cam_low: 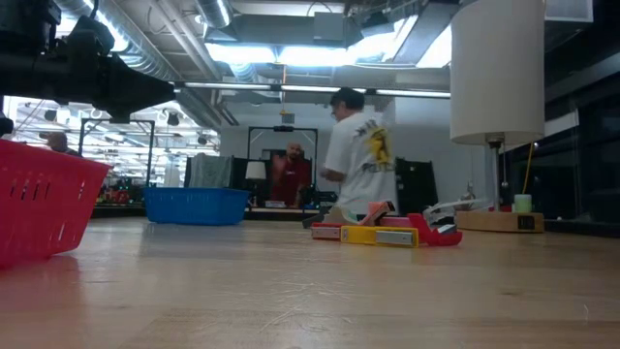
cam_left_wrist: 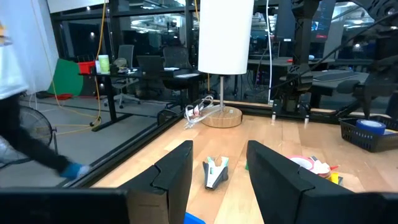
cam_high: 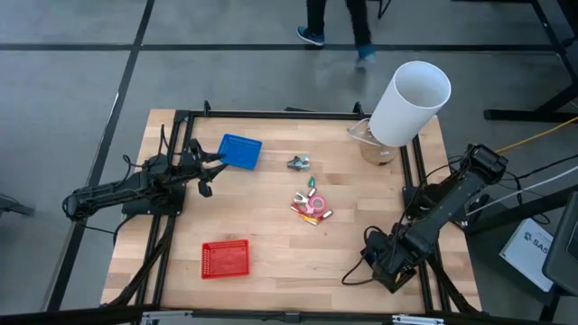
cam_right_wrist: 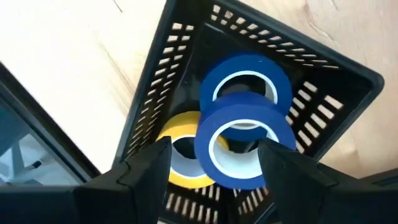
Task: Pick and place Stapler, Stapler remover, tape
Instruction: Put the blue tape into the black bin
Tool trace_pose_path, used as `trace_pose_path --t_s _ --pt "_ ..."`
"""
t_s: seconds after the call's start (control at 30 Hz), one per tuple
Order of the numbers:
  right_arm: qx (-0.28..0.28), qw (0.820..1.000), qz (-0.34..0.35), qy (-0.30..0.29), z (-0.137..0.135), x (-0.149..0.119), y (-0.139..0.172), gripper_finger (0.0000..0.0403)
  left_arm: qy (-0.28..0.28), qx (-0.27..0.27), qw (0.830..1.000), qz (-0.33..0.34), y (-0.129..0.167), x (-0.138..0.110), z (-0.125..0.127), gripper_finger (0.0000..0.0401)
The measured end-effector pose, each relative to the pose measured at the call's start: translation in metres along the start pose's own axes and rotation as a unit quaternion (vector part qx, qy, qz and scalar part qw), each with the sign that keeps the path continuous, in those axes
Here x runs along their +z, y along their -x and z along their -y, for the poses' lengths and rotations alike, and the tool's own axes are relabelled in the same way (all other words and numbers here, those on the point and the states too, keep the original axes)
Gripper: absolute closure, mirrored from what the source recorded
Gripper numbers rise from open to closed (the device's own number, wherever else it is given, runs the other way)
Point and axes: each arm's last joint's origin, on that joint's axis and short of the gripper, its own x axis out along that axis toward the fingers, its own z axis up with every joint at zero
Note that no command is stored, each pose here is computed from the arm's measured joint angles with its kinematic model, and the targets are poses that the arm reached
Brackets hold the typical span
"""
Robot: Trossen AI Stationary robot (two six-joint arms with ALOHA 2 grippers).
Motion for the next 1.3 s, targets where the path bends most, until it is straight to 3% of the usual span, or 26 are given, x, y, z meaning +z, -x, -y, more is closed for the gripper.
trace_pose_path --t_s 0.17,0.33,0.53,0.77,1.17,1.3 --pt "0.002 0.999 -0.004 -0.045 -0.002 -0.001 -0.002 0.0162 0.0 0.0 1.0 0.0 0.0 0.0 0.0 0.0253" --pt "0.017 0.999 -0.001 -0.044 -0.012 0.001 -0.012 0.0162 0.0 0.0 1.0 0.0 0.0 0.0 0.0 0.0253" --pt "-0.024 0.999 -0.009 -0.044 -0.011 -0.002 -0.024 0.0162 0.0 0.0 1.0 0.0 0.0 0.0 0.0 0.0253" --pt "-0.029 0.998 -0.02 -0.043 -0.011 -0.003 -0.026 0.0169 0.0 0.0 1.0 0.0 0.0 0.0 0.0 0.0253" --pt "-0.036 0.998 -0.021 -0.042 -0.01 -0.003 -0.026 0.0335 0.0 0.0 1.0 0.0 0.0 0.0 0.0 0.0253" --pt "-0.036 0.998 -0.024 -0.041 -0.01 -0.003 -0.026 0.0372 0.0 0.0 1.0 0.0 0.0 0.0 0.0 0.0253"
